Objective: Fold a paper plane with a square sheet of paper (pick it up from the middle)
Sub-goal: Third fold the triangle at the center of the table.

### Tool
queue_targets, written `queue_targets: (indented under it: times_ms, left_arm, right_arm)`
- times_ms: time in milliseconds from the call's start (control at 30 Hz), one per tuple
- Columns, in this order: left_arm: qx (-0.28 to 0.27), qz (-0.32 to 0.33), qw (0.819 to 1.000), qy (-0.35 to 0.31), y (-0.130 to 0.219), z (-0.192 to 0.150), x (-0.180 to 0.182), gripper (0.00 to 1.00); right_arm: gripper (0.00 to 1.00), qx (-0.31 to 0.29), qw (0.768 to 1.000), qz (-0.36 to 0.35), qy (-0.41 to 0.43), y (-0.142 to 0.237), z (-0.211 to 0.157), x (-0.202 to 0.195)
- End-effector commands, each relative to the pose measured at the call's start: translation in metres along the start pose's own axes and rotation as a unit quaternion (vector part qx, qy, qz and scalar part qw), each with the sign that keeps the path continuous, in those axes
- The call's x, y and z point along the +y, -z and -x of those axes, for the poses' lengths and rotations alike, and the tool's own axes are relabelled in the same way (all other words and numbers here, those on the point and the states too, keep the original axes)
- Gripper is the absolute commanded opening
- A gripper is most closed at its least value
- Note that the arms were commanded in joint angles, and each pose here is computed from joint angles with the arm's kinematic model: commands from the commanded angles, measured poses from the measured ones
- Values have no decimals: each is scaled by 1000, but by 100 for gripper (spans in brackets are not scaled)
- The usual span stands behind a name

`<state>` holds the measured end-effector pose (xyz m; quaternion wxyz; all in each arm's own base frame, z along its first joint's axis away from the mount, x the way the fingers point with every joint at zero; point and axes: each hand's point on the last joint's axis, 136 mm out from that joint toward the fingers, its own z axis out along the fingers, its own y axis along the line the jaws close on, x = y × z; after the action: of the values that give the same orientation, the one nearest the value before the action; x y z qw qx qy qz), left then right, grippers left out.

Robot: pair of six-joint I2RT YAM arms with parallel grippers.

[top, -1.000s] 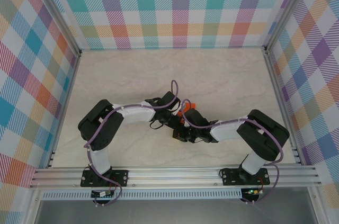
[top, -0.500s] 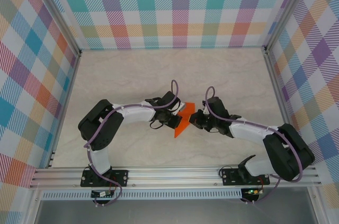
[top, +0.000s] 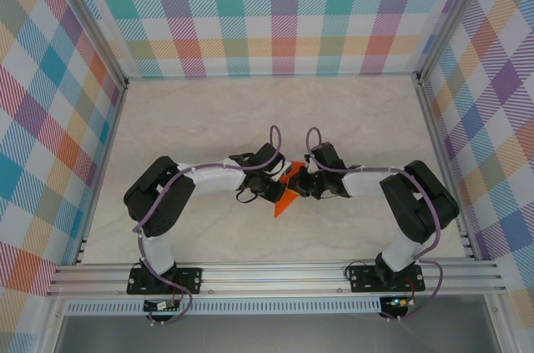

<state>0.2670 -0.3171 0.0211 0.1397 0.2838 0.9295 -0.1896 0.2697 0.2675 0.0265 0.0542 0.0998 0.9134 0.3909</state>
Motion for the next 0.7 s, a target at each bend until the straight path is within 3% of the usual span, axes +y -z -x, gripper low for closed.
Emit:
queue_targets:
  times_ms: [0,100,333,400,533,667]
  left_arm:
    - [21,23,999,18,1,-6,12,10]
    - [-1,29,999,26,15,4,11,17]
    - [-56,98,990,86,61,20,28,49]
    - [-66,87,988,112,68,19,24,48]
    - [-79,21,982,173,71,14,5,29]
    - [-74,-53,973,211,60,12,-15,19]
  right_arm:
    - [0,16,1000,-19,0,-8,-3,-14]
    - [0,19,999,-35,-4,-10,-7,-25]
    - [0,17,999,-47,0,-7,-6,-26]
    - [0,16,999,-45,-1,-7,-5,-24]
    - [0,11,999,-41,-5,-6,-3,-21]
    - [0,12,999,-30,-6,-6,-2,-17]
